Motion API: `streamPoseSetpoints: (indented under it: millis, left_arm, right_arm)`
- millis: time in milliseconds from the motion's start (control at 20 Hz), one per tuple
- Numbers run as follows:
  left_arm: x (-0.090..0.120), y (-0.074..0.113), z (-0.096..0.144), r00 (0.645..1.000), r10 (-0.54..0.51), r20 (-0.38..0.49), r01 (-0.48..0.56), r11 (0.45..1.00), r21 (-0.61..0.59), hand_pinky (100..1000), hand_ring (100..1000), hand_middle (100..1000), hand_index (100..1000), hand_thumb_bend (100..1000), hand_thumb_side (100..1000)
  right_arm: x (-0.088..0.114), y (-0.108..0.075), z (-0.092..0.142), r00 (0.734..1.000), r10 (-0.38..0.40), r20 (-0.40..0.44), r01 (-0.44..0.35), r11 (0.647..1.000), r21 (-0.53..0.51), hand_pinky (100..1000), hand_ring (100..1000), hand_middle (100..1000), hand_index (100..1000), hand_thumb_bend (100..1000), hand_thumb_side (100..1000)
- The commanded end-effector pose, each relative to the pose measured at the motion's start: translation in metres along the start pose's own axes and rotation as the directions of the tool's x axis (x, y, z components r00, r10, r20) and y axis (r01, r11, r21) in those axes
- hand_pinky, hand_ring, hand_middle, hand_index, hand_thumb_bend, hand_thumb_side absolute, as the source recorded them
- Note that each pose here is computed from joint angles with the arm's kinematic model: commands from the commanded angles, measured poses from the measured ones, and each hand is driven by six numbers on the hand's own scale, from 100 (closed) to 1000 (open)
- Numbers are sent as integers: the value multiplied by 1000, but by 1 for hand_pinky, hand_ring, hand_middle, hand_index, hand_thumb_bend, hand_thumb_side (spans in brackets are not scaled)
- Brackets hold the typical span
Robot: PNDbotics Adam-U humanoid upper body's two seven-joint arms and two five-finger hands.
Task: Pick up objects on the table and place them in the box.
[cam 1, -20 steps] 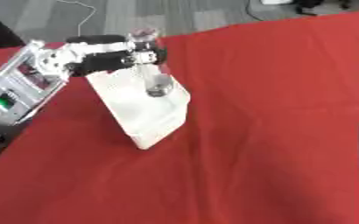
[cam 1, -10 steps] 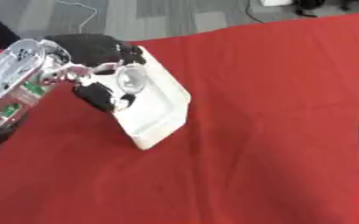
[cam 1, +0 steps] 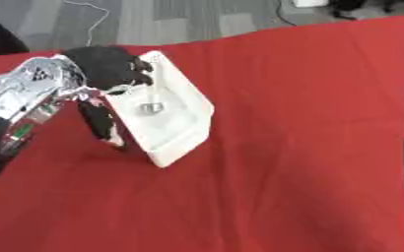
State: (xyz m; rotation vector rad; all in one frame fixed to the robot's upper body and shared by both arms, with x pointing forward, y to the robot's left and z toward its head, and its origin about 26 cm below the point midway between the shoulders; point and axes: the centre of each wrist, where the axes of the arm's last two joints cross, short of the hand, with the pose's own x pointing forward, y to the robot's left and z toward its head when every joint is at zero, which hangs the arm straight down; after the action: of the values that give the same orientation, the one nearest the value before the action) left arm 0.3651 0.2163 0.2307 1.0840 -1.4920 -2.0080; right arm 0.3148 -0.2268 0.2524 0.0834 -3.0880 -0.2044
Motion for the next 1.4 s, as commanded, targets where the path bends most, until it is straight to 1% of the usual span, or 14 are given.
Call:
streamPoseSetpoints:
  millis: [50,100,150,250,300,350,450,550,650,850,950,1150,1250,1400]
  left_arm:
    - [8,36,21,957,281,76,-290,901,323,774,791,900,915,100,1000]
    - [15,48,31,922,364,129,-385,839,383,736,775,893,907,100,1000]
    - [19,63,41,875,433,219,-483,744,461,700,753,874,889,100,1000]
    - [15,81,54,750,519,410,-657,519,546,599,679,815,829,100,961]
    - [12,84,59,686,537,490,-721,412,557,563,651,797,808,100,937]
    - [6,88,64,609,537,584,-780,269,565,504,596,753,765,100,892]
    - [-4,89,73,487,505,713,-840,45,541,458,542,705,726,100,856]
    - [-13,86,82,407,441,800,-853,-129,505,431,497,654,710,100,848]
    - [-20,78,88,368,386,846,-845,-241,477,401,462,611,679,100,836]
    - [-21,49,90,335,245,910,-815,-410,410,370,416,545,615,100,802]
    - [-14,29,86,330,182,926,-801,-466,377,378,417,538,605,100,794]
    - [6,2,75,352,36,935,-821,-469,327,388,419,534,603,100,783]
    - [10,1,71,367,-1,930,-842,-427,331,394,430,540,603,100,773]
    - [17,1,66,356,-12,935,-852,-414,319,394,430,541,604,100,774]
  right_arm:
    - [3,-3,-6,1000,15,23,-15,1000,17,351,334,330,464,100,1000]
    - [3,-4,-6,1000,18,23,-19,1000,18,351,334,330,464,100,1000]
    - [3,-6,-5,999,25,21,-26,999,21,350,334,330,464,100,1000]
    - [4,-9,-4,999,39,17,-40,999,27,350,334,330,464,100,1000]
    - [4,-10,-4,999,44,16,-45,999,30,350,334,330,464,100,1000]
    - [4,-12,-3,999,52,13,-53,998,33,350,334,330,464,100,1000]
    - [5,-15,-2,998,67,9,-67,997,37,349,334,329,464,100,1000]
    - [5,-20,0,996,86,5,-86,996,38,349,334,329,464,100,1000]
    - [6,-24,2,994,107,1,-107,994,38,347,333,328,464,100,1000]
    - [8,-34,5,988,155,-6,-155,987,40,347,334,329,465,100,1000]
    - [9,-38,7,984,177,-6,-176,984,38,346,333,329,465,100,1000]
    - [10,-43,9,978,206,-5,-206,978,31,344,332,329,468,100,1000]
    - [11,-45,10,976,218,0,-218,975,34,344,332,329,469,100,1000]
    - [11,-46,11,975,221,0,-221,974,39,343,332,329,469,100,1000]
